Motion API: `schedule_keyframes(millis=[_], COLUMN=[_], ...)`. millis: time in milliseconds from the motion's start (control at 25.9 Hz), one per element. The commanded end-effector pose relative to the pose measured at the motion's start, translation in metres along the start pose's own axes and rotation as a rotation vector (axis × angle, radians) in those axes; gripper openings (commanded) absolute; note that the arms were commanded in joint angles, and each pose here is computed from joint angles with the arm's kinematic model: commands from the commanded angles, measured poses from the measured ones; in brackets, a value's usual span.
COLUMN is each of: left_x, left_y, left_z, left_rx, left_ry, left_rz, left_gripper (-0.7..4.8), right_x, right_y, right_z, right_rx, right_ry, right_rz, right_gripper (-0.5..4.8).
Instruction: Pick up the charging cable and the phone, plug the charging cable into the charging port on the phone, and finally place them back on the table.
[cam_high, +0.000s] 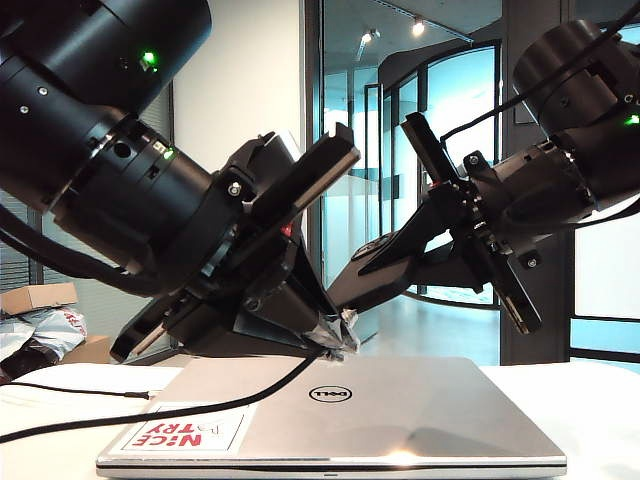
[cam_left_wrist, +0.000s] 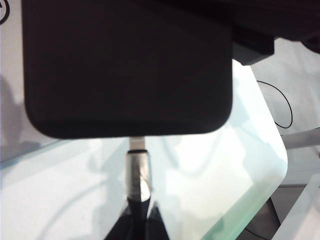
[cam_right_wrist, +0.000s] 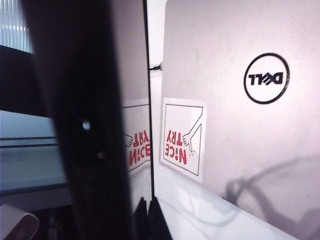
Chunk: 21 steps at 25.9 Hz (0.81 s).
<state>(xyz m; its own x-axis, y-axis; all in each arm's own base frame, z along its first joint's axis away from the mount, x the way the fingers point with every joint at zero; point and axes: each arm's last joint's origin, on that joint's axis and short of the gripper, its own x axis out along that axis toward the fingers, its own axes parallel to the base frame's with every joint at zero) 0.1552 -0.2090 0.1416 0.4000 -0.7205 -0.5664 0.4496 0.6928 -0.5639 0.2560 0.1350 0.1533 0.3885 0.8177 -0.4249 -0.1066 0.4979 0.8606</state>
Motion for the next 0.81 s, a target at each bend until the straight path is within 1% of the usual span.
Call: schedule_keyframes(millis=[39,232,348,503,619,812], left_x=[-0.0004,-0.0004,-0.0004,-0.0004,-0.0004,-0.0004], left_y=[-0.0011,-0.0011,-0.0011,-0.0012,-0.0012,-0.0011], left_z=[0.0020,0.0020,0.0020,0.0021,0.0021,0.0022], left_rx=[0.002,0.002,0.002,0.003,0.003,0.002], left_ry=[-0.016,-0.016,-0.016,-0.016,-0.016,-0.017], left_rz=[-0.007,-0.006,-0.006,-0.007,-0.007,-0.007], left_gripper=[-0.06,-0.06,-0.06,-0.06,-0.06,-0.06], right_x=[-0.0007,-0.0001,-0.0001,-0.0001,-0.0001,-0.0001], right_y=[0.0074,0.0075,0.0068,0.0058,0.0053,0.0057], right_z=[0.0015,0.0004,-0.0001,-0.0007,-0.0002,-0.0006], right_rx=[-0.031,-0.056,-0.048,-0.010,0.013,0.047], right_ry=[0.018,0.025,0.030,0.037,0.018,0.035], right_rz=[0.063,0.061,0.055,0.047,0.031,0.042], right_gripper=[-0.05,-0.05,-0.05,-0.05,-0.05,-0.05])
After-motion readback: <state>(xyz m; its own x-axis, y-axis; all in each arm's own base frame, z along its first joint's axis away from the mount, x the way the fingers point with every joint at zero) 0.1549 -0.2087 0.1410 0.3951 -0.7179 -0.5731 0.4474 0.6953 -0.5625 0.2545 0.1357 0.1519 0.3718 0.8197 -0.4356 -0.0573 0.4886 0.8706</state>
